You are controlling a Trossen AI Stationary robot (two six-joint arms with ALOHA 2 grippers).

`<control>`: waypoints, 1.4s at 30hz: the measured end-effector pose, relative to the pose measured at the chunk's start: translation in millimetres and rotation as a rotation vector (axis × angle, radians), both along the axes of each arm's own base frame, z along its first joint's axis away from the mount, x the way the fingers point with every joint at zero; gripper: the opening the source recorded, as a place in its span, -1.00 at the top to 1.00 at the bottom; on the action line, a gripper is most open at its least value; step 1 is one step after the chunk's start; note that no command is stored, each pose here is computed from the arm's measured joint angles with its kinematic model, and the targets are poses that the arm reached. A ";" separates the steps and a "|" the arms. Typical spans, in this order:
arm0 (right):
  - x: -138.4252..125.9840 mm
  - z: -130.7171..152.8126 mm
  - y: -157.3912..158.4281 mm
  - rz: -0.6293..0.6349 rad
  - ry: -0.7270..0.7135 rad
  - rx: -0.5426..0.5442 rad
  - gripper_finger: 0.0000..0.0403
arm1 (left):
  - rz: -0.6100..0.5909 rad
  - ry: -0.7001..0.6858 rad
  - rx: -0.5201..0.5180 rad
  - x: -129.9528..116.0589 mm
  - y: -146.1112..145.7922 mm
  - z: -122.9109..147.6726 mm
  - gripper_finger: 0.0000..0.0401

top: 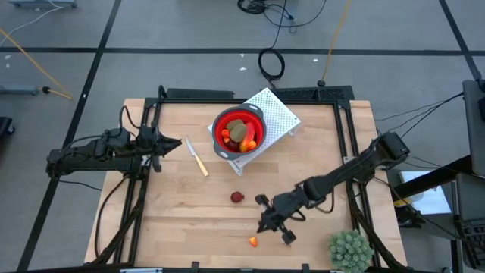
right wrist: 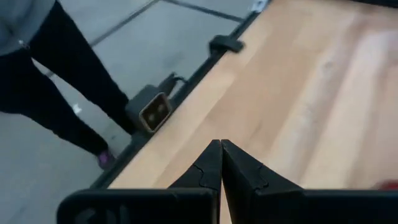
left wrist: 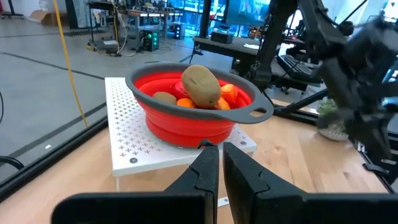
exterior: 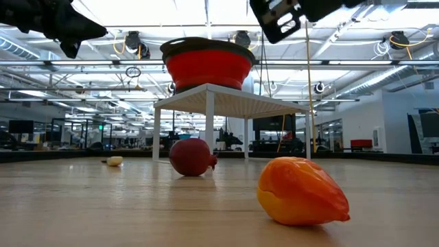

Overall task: Pick & Place Fruit
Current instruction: Put the peach into the red strainer bowl on the shelf

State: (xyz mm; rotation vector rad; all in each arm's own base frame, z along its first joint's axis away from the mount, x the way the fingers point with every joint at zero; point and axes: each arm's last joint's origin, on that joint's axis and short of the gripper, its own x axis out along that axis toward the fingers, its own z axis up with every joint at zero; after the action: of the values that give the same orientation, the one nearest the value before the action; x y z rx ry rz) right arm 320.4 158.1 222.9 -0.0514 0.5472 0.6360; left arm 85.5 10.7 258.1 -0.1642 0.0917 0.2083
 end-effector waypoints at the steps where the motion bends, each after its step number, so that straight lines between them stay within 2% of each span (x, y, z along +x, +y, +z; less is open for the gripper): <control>1: 0.8 -4.8 5.4 0.014 -0.001 -0.001 0.99 | 0.000 0.000 -0.001 0.0 0.0 0.0 0.89; 8: 0.6 -27.0 34.3 0.147 -0.082 -0.081 0.98 | 0.000 0.000 0.003 0.1 0.0 0.0 0.89; 18: 17.0 -58.8 41.7 0.197 -0.199 -0.146 0.78 | 0.001 -0.003 -0.008 0.1 0.0 0.1 0.89; 27: 22.9 -74.4 44.3 0.196 -0.213 -0.142 0.34 | 0.004 -0.005 -0.020 0.1 0.1 0.1 0.89; 35: 24.2 -92.6 44.8 0.157 -0.116 -0.106 -0.10 | 0.055 -0.004 -0.015 -0.3 1.5 0.1 0.89; 42: 28.1 -94.8 39.2 0.098 -0.123 -0.135 -0.30 | 0.056 -0.004 -0.014 -0.3 1.5 0.0 0.89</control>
State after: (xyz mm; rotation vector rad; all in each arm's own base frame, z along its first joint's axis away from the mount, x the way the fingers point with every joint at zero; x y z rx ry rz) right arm 348.6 197.3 128.0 -0.2438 0.4701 0.6859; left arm 85.2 12.2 258.1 -0.1815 0.0847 0.2630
